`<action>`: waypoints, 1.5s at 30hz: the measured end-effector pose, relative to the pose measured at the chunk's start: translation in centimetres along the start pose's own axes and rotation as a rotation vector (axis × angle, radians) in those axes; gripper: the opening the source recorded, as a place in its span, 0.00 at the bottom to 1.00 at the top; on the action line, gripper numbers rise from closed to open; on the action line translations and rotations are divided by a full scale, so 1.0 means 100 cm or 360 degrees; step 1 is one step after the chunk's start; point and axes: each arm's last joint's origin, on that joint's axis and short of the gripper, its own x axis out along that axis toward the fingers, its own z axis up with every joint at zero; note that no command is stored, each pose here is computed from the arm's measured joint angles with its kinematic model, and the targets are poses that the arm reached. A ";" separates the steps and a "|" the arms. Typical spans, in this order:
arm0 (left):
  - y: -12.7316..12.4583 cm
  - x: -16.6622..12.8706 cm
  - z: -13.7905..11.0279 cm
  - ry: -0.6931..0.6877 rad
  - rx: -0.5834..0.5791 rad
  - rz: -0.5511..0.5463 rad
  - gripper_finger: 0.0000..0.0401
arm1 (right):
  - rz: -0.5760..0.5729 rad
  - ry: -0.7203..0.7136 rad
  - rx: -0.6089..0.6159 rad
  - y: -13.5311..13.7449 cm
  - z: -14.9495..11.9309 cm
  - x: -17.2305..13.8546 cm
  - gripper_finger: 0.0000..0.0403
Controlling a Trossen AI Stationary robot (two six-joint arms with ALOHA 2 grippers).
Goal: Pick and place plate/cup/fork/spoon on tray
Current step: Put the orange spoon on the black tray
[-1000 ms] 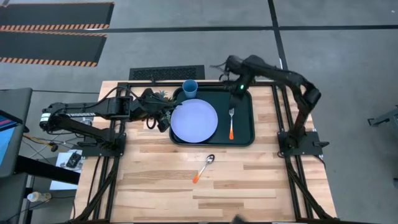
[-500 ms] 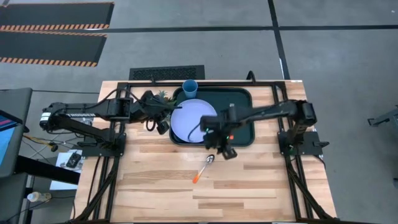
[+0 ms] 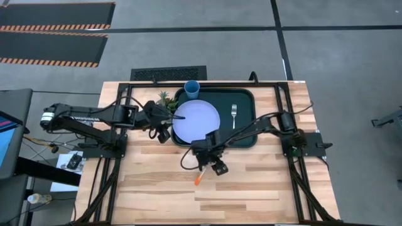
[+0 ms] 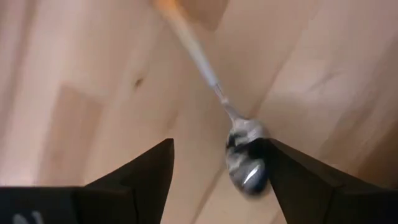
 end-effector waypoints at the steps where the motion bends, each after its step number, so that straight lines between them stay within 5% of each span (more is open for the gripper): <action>1: -0.001 0.000 -0.001 -0.0002 -0.0004 -0.0005 0.35 | -0.0041 -0.0002 -0.0006 0.000 0.001 0.000 0.68; 15: -0.004 0.000 -0.003 0.0010 -0.0011 -0.0006 0.35 | -0.0200 0.0043 0.0018 -0.001 0.005 0.025 0.63; 19: -0.003 0.000 -0.004 0.0018 -0.0006 -0.0001 0.35 | -0.0297 0.0068 0.0055 0.004 0.007 0.028 0.49; 27: -0.004 0.000 -0.004 0.0016 -0.0006 -0.0002 0.35 | -0.0318 0.0055 0.0190 0.015 0.005 0.013 0.05; 32: -0.004 0.000 -0.003 0.0013 -0.0008 -0.0004 0.35 | -0.0259 -0.0001 0.0233 0.025 0.002 -0.022 0.04; 39: -0.004 0.000 -0.003 0.0013 -0.0001 -0.0007 0.35 | 0.0091 0.0154 -0.0011 0.027 -0.036 -0.090 0.02; 45: -0.004 0.000 -0.003 -0.0003 -0.0002 0.0009 0.35 | -0.0034 0.0526 -0.0553 -0.007 -0.084 -0.136 0.02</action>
